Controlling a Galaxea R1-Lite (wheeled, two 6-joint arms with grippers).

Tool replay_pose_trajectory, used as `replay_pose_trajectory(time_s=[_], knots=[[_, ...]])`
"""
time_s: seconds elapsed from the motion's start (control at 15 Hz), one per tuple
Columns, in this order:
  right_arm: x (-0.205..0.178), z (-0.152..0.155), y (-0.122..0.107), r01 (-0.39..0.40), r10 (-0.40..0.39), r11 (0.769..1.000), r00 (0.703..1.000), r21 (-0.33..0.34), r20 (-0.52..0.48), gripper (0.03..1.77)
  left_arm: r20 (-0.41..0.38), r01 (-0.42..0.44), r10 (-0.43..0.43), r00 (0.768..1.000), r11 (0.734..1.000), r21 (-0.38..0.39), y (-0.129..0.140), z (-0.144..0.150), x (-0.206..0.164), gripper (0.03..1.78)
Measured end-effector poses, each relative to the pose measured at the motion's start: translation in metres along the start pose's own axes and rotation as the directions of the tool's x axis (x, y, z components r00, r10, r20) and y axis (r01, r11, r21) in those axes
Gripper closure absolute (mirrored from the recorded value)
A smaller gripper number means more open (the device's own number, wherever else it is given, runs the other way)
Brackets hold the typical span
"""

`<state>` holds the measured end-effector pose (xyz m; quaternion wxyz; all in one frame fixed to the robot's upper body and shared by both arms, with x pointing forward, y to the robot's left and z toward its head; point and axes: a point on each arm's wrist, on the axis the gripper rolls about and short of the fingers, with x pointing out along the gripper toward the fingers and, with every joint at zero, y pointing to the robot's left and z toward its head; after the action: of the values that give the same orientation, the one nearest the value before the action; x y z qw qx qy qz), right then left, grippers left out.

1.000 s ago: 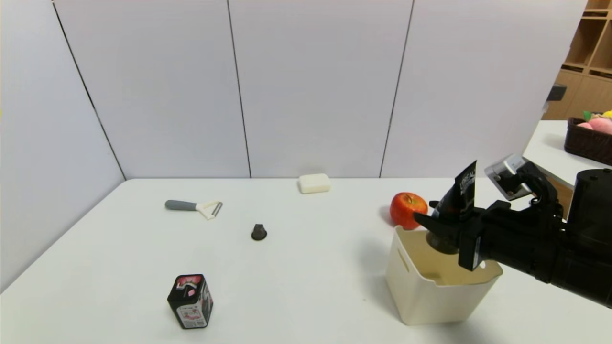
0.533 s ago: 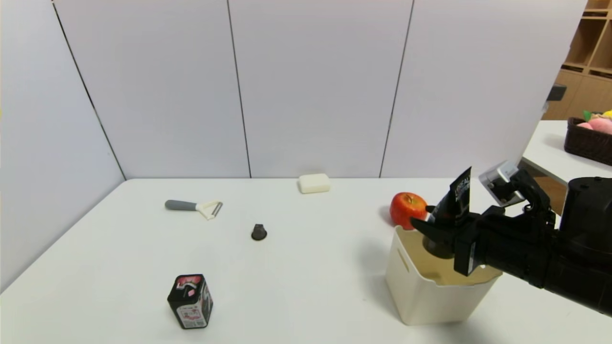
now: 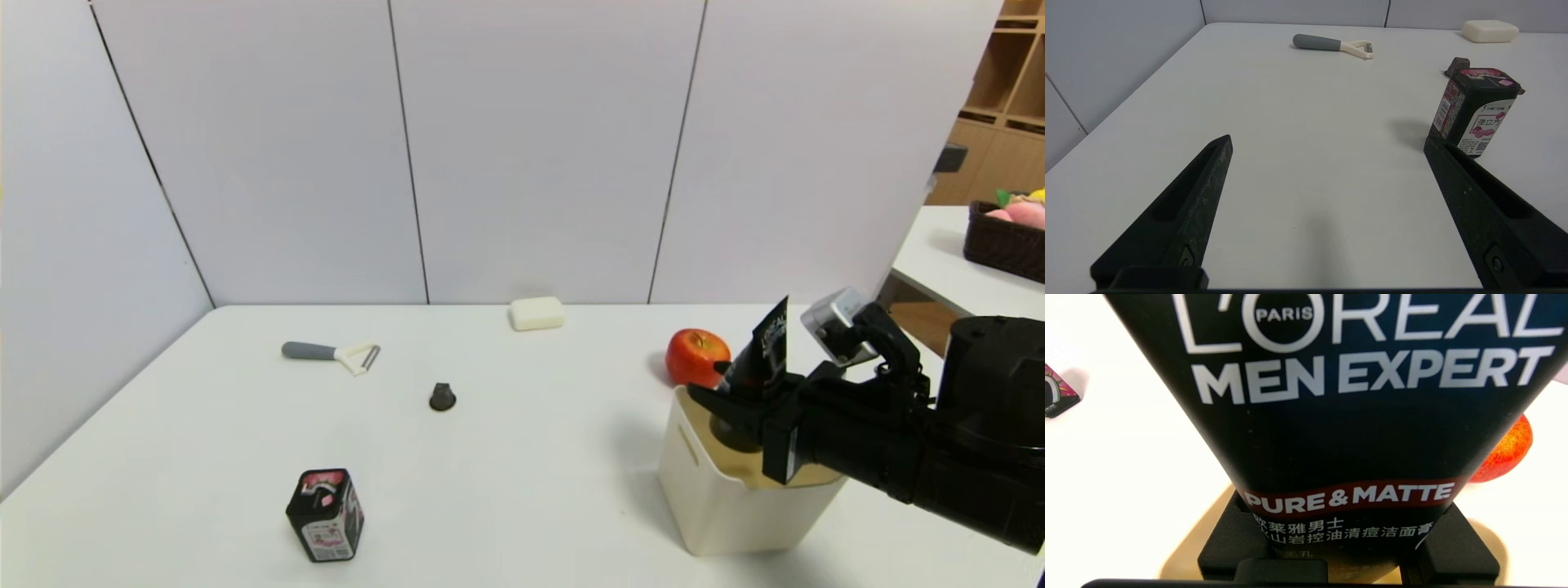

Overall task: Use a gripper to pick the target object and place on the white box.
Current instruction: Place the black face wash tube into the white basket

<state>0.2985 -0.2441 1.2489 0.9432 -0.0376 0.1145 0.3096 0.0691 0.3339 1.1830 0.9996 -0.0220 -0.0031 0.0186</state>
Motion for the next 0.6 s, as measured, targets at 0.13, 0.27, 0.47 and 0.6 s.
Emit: replay_pose_trajectory(time_s=[0.13, 0.27, 0.47, 0.6], knots=[[0.0016, -0.0012, -0.0003, -0.001, 0.001, 1.000, 1.000, 0.002, -0.006, 1.05, 0.000, 0.000, 0.000, 1.000, 1.000, 0.000, 0.0000, 0.0000, 0.0000, 0.12], [0.0027, -0.0018, -0.0005, -0.001, 0.001, 1.000, 1.000, 0.003, -0.010, 1.05, 0.000, 0.000, 0.000, 1.000, 1.000, 0.000, 0.0000, 0.0000, 0.0000, 0.12], [0.0034, -0.0020, -0.0007, 0.001, -0.001, 1.000, 1.000, 0.002, -0.007, 1.05, 0.000, 0.000, 0.000, 1.000, 1.000, 0.000, 0.0000, 0.0000, 0.0000, 0.12], [0.0041, -0.0024, -0.0011, 0.002, -0.002, 1.000, 1.000, 0.006, -0.009, 0.90, 0.000, 0.000, 0.000, 1.000, 1.000, 0.000, 0.0000, 0.0000, 0.0000, 0.12]])
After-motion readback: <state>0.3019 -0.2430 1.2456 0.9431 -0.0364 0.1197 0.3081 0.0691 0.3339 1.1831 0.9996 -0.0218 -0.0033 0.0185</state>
